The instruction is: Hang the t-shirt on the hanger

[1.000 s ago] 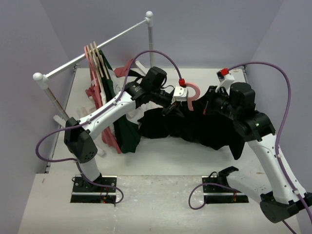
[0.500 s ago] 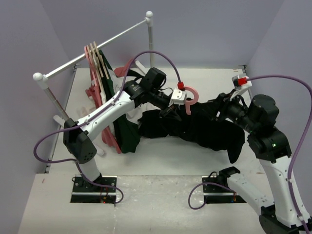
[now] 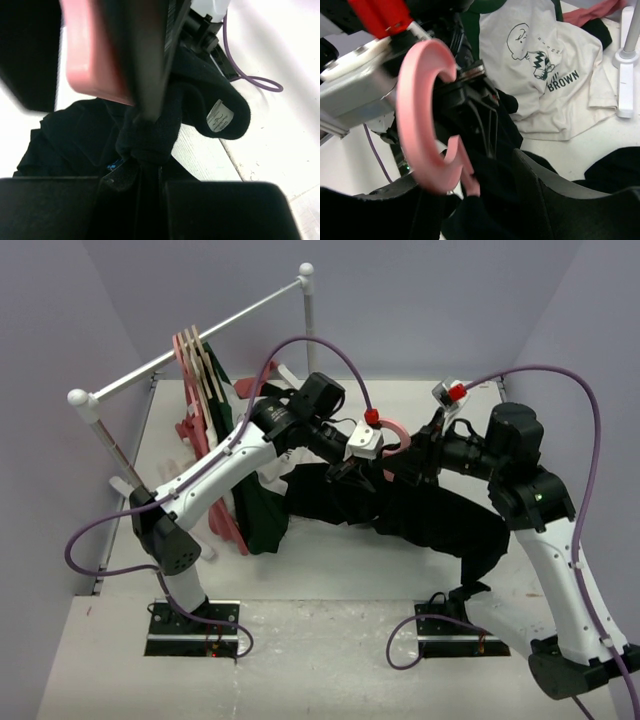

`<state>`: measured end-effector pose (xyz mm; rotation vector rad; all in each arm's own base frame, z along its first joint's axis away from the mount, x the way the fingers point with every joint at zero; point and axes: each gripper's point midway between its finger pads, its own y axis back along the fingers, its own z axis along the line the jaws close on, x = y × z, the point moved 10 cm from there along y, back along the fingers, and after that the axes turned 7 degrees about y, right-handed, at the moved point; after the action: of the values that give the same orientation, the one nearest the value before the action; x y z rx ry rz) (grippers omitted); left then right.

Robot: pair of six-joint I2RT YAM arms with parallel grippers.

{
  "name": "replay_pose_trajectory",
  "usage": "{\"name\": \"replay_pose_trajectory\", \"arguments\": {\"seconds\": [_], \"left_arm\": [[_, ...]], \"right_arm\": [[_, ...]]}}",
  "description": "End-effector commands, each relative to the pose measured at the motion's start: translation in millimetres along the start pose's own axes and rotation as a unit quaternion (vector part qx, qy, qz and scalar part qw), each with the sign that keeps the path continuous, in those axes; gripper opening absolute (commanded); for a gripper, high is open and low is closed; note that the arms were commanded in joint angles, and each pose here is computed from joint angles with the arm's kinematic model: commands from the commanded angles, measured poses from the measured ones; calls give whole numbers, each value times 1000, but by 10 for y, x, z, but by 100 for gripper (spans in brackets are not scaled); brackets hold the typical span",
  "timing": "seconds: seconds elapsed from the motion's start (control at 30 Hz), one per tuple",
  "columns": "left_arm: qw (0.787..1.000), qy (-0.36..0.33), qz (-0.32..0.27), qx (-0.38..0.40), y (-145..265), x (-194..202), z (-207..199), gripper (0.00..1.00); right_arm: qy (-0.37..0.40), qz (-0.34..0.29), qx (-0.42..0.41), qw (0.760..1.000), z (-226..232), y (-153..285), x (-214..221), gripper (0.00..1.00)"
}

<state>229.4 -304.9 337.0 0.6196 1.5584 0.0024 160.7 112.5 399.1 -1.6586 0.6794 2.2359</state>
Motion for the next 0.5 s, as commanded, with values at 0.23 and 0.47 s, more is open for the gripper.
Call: {"name": "replay_pose_trajectory", "arguments": {"seconds": [0.23, 0.47], "left_arm": [[999, -31, -24, 27, -48, -178, -20, 0], [990, -10, -41, -137, 72, -344, 156, 99]], "right_arm": [[60, -24, -80, 995, 94, -24, -184, 2], [75, -52, 25, 995, 11, 68, -34, 0]]}}
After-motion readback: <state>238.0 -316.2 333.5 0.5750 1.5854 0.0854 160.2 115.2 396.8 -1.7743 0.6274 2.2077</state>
